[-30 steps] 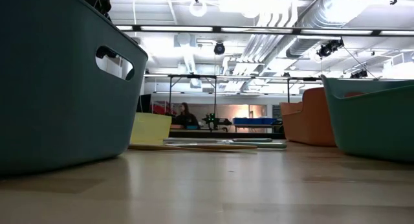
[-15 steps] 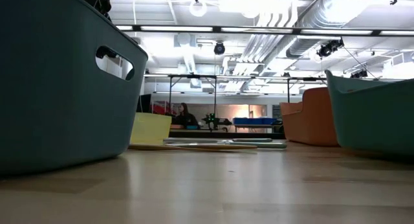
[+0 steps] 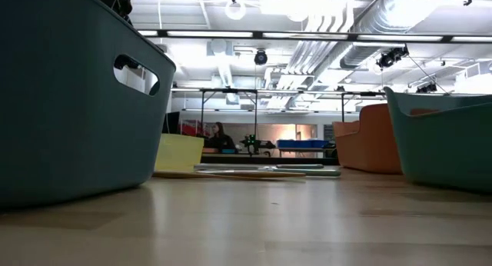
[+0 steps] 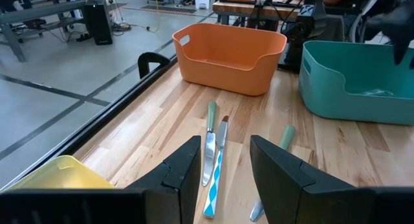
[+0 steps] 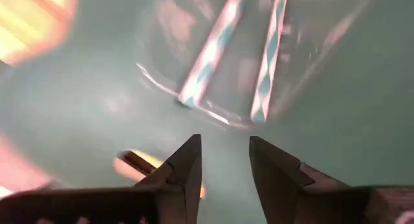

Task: Sort silverware by color (type)
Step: Put the patterned green knife into the green bin

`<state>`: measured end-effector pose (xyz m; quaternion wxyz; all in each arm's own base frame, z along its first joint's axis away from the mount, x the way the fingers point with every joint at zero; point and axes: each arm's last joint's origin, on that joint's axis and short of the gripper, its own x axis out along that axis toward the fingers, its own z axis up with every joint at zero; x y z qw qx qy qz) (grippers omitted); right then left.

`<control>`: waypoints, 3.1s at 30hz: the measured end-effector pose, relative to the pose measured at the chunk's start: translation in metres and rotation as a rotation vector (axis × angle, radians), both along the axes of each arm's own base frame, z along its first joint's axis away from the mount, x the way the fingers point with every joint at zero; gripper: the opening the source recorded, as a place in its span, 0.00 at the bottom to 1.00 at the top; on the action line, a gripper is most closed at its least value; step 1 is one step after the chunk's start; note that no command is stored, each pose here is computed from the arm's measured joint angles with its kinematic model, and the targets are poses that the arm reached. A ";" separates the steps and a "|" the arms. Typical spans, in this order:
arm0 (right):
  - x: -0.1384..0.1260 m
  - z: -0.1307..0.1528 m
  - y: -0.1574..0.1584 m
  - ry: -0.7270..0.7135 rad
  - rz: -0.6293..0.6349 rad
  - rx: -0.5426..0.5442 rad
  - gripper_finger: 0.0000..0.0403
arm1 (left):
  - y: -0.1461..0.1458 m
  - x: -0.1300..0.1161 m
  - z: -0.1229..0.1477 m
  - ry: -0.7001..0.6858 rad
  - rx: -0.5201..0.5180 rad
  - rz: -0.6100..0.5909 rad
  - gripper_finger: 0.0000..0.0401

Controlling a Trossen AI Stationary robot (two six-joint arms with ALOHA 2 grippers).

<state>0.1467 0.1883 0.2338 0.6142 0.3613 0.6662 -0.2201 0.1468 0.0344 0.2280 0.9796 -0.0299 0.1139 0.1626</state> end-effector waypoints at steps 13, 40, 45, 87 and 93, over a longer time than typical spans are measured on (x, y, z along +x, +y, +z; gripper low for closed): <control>0.020 0.082 -0.032 -0.607 -0.048 -0.619 0.28 | 0.000 0.000 0.000 0.000 0.000 0.000 0.30; 0.127 -0.023 -0.221 -1.204 0.395 -0.990 0.28 | 0.002 0.035 -0.011 -0.005 0.077 -0.202 0.30; 0.123 -0.020 -0.233 -1.319 0.428 -1.001 0.28 | 0.004 0.045 -0.013 -0.035 0.102 -0.206 0.30; 0.123 -0.018 -0.233 -1.346 0.387 -0.975 0.28 | 0.032 0.133 -0.093 0.342 -0.057 -0.127 0.30; 0.123 -0.019 -0.233 -1.337 0.391 -0.971 0.28 | 0.038 0.148 -0.106 0.469 -0.040 -0.061 0.30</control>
